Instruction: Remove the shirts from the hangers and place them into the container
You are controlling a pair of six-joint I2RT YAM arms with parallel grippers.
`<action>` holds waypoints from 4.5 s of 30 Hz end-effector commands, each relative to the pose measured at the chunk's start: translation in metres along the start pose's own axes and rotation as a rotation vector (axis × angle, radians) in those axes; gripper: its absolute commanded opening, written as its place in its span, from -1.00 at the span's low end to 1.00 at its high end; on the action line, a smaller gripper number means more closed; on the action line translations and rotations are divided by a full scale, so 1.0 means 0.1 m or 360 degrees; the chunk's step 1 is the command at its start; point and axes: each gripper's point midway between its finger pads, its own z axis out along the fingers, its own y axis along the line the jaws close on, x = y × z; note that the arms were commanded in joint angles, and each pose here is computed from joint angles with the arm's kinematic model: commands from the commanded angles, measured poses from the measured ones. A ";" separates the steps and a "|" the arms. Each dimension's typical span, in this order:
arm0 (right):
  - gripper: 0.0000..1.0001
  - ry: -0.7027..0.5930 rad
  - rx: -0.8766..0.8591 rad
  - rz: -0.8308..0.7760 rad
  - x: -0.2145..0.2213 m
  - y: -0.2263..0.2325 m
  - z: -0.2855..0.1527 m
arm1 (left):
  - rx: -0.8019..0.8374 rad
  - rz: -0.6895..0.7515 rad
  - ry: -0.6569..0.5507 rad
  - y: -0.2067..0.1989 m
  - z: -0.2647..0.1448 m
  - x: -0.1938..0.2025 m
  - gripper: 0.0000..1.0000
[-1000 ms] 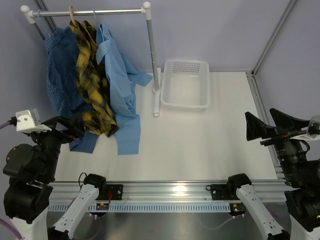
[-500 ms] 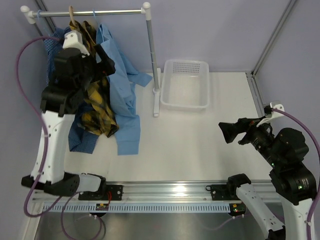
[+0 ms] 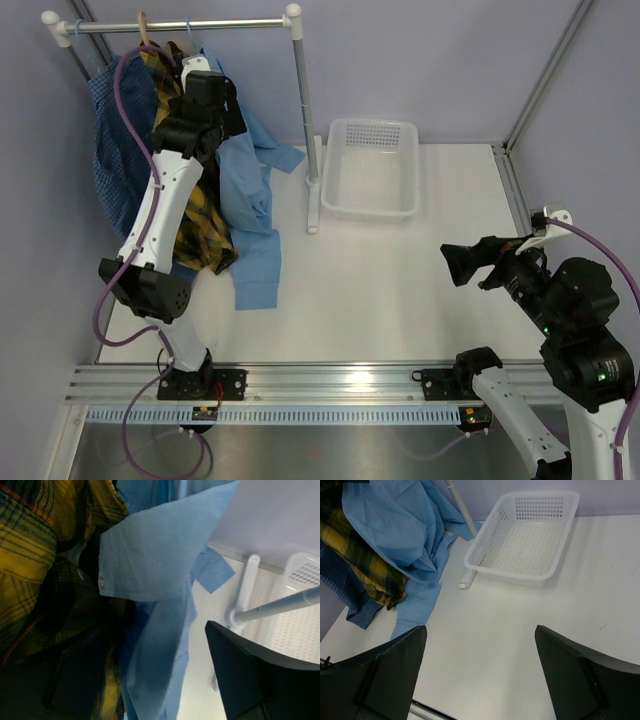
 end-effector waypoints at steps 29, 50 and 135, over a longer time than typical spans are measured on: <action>0.99 0.0094 -0.0123 -0.0039 0.15 0.09 0.11 | 0.0660 0.0221 -0.0544 -0.03 -1.45 -0.82 -1.00; 0.99 0.0021 -0.0194 -0.0004 0.03 0.19 0.12 | 0.2025 0.0644 -0.0308 -0.08 -3.42 0.85 -1.00; -1.00 -0.0137 -0.0197 -0.0121 -0.72 0.28 0.99 | 0.2195 0.0839 0.0259 -1.85 -3.20 1.70 0.16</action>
